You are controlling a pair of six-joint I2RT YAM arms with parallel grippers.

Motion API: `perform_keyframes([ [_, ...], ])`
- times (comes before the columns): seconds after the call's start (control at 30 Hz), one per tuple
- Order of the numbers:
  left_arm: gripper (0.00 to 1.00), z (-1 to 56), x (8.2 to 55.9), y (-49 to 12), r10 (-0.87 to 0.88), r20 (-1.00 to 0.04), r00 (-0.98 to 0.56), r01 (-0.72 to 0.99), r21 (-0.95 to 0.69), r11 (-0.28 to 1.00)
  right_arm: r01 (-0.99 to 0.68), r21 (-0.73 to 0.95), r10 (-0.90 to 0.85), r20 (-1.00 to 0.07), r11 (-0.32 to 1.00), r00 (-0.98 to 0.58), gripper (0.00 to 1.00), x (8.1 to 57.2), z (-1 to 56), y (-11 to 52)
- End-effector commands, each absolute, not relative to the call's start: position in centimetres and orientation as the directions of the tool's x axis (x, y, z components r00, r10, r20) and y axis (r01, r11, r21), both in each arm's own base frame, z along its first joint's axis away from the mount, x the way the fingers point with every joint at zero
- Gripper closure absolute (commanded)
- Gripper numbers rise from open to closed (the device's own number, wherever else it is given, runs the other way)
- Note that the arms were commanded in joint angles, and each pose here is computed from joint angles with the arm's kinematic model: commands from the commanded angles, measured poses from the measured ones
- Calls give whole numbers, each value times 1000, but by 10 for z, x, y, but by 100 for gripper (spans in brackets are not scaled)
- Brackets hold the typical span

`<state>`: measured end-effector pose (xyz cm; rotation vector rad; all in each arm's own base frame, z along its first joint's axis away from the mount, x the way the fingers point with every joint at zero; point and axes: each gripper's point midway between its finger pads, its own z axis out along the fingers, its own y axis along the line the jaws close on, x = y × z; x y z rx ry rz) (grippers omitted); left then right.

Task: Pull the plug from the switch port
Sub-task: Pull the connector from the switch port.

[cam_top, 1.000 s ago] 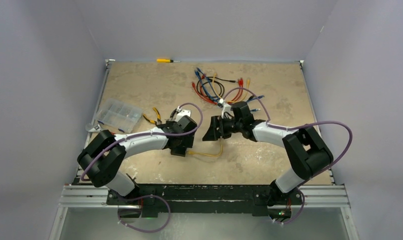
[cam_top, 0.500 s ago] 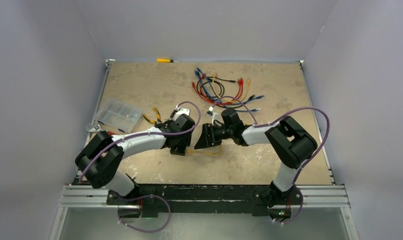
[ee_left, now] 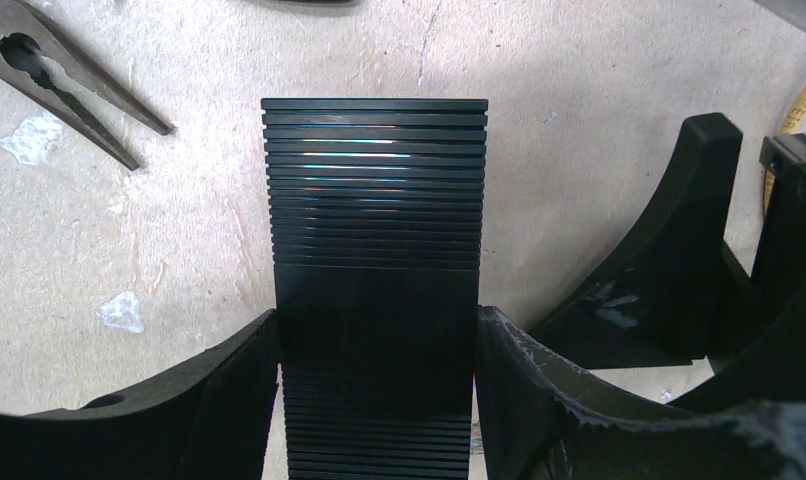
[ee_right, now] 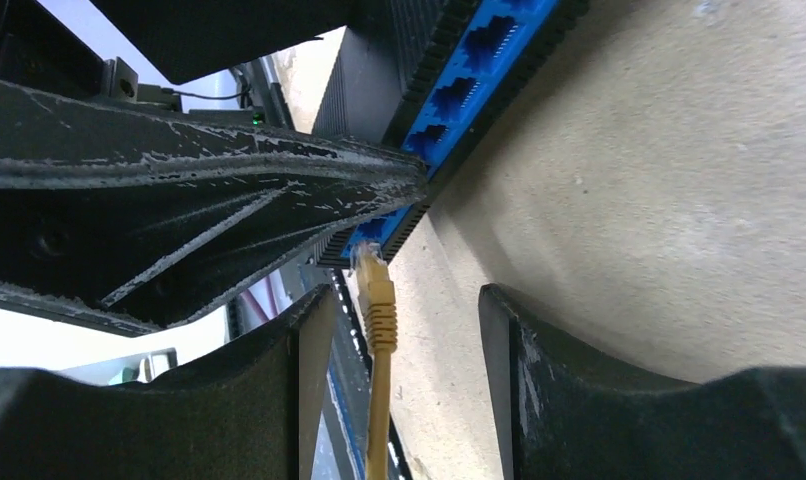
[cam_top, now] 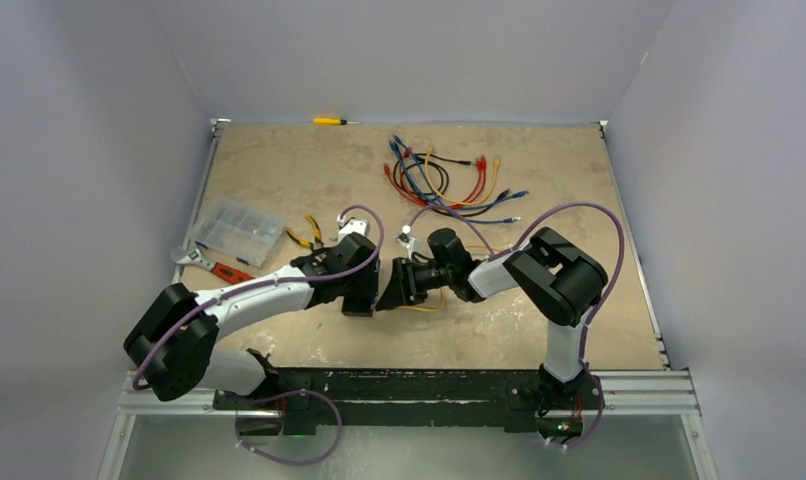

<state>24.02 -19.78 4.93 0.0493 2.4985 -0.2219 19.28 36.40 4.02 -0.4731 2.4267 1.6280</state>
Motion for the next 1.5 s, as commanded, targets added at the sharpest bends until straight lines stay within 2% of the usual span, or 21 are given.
perform_keyframes([
  [0.0,100,61,245,-206,-71,-615,-785,79,-213,974,-390,880,-167,-357,271,-919,42,189,59,380],
  [0.2,100,60,244,-206,-70,-611,-788,81,-216,973,-388,887,-165,-356,252,-920,42,186,64,385],
  [0.27,100,60,244,-206,-70,-611,-789,80,-216,973,-386,886,-162,-355,257,-921,49,187,62,386],
  [0.4,100,61,243,-206,-73,-611,-788,81,-221,972,-380,887,-162,-348,262,-924,70,187,58,387],
  [0.5,100,62,243,-206,-73,-613,-787,83,-222,971,-378,887,-158,-347,265,-925,80,188,58,387],
  [0.63,100,61,241,-202,-66,-611,-789,79,-208,975,-385,883,-161,-353,270,-922,100,189,57,388],
  [1.07,100,56,239,-180,-43,-616,-786,39,-118,992,-422,856,-183,-382,299,-906,100,188,64,382],
  [1.47,100,58,239,-145,0,-627,-779,-42,52,998,-457,837,-191,-416,302,-889,100,184,78,375],
])
